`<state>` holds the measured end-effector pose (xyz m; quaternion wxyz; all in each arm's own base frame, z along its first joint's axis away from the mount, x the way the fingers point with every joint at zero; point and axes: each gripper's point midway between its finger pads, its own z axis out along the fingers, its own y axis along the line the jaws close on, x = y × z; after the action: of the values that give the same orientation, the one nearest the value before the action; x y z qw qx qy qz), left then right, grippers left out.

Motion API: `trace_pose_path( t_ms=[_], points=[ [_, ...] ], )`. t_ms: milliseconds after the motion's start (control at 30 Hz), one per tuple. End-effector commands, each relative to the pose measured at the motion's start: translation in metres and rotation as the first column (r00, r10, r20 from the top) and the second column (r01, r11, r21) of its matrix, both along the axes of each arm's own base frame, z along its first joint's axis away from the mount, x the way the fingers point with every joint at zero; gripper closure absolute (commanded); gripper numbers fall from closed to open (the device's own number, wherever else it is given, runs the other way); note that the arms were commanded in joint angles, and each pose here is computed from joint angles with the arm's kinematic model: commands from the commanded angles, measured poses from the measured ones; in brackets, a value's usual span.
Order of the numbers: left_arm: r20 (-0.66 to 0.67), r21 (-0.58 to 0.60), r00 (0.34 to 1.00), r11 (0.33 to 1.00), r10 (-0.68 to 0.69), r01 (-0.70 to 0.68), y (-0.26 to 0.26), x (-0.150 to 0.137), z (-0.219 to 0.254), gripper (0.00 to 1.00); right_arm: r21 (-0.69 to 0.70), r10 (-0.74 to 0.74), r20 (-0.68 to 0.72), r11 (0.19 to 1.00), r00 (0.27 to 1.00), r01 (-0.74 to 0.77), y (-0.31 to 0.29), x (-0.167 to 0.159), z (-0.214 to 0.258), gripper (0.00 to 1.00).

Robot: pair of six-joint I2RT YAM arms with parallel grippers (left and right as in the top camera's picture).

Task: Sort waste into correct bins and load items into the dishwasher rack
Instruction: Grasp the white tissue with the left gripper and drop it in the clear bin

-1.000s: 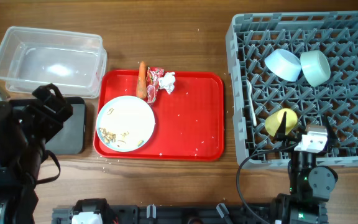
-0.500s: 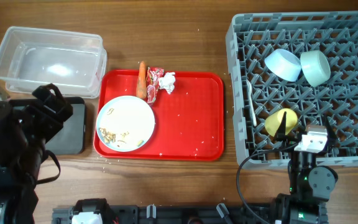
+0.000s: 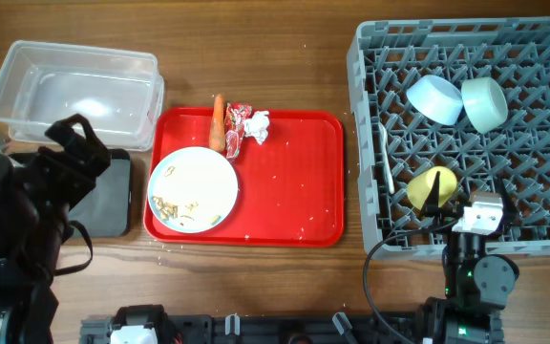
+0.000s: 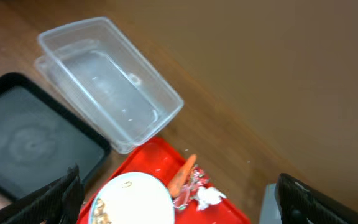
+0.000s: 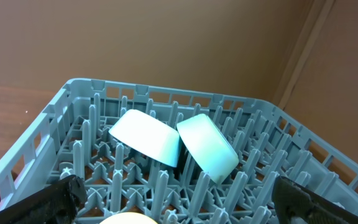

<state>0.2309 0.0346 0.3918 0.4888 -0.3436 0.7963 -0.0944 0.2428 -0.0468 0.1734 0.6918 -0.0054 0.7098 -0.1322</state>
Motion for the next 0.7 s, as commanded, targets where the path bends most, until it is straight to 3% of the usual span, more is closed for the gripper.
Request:
trace_pose_path(
  t_ms=[0,100,233,333,433,567,667],
  points=[
    [-0.115,-0.079,0.979,0.984,-0.170,0.162,-0.032,0.024,-0.035,0.05,-0.013,0.015,0.002,1.000,1.000,-0.015,0.002,0.000,0.001,0.00],
    [-0.310,-0.105,0.899,0.951,-0.310,0.292,-0.061,0.050,-0.097,0.12,-0.014,0.015,0.002,1.000,1.000,-0.015,0.002,0.000,0.001,0.00],
    [-0.583,-0.132,0.709,0.907,-0.397,0.399,-0.114,0.096,-0.209,0.15,-0.014,0.015,0.002,1.000,1.000,-0.015,0.002,0.000,0.001,0.00],
    [-0.623,-0.121,0.635,0.859,-0.456,0.498,-0.147,0.120,-0.251,0.19,-0.014,0.015,0.002,1.000,1.000,-0.015,0.002,0.000,0.001,0.00],
    [-0.650,-0.076,0.550,0.765,-0.525,0.640,-0.185,0.140,-0.294,0.24,-0.014,0.015,0.002,1.000,1.000,-0.015,0.002,0.000,0.001,0.00],
    [-0.703,-0.021,0.513,0.735,-0.493,0.678,-0.204,0.148,-0.340,0.32,-0.014,0.015,0.002,1.000,1.000,-0.015,0.002,0.000,0.001,0.00],
    [-0.696,-0.006,0.514,0.721,-0.501,0.693,-0.217,0.156,-0.357,0.32,-0.014,0.015,0.002,1.000,1.000,-0.015,0.002,0.000,0.001,0.00]
  ],
)
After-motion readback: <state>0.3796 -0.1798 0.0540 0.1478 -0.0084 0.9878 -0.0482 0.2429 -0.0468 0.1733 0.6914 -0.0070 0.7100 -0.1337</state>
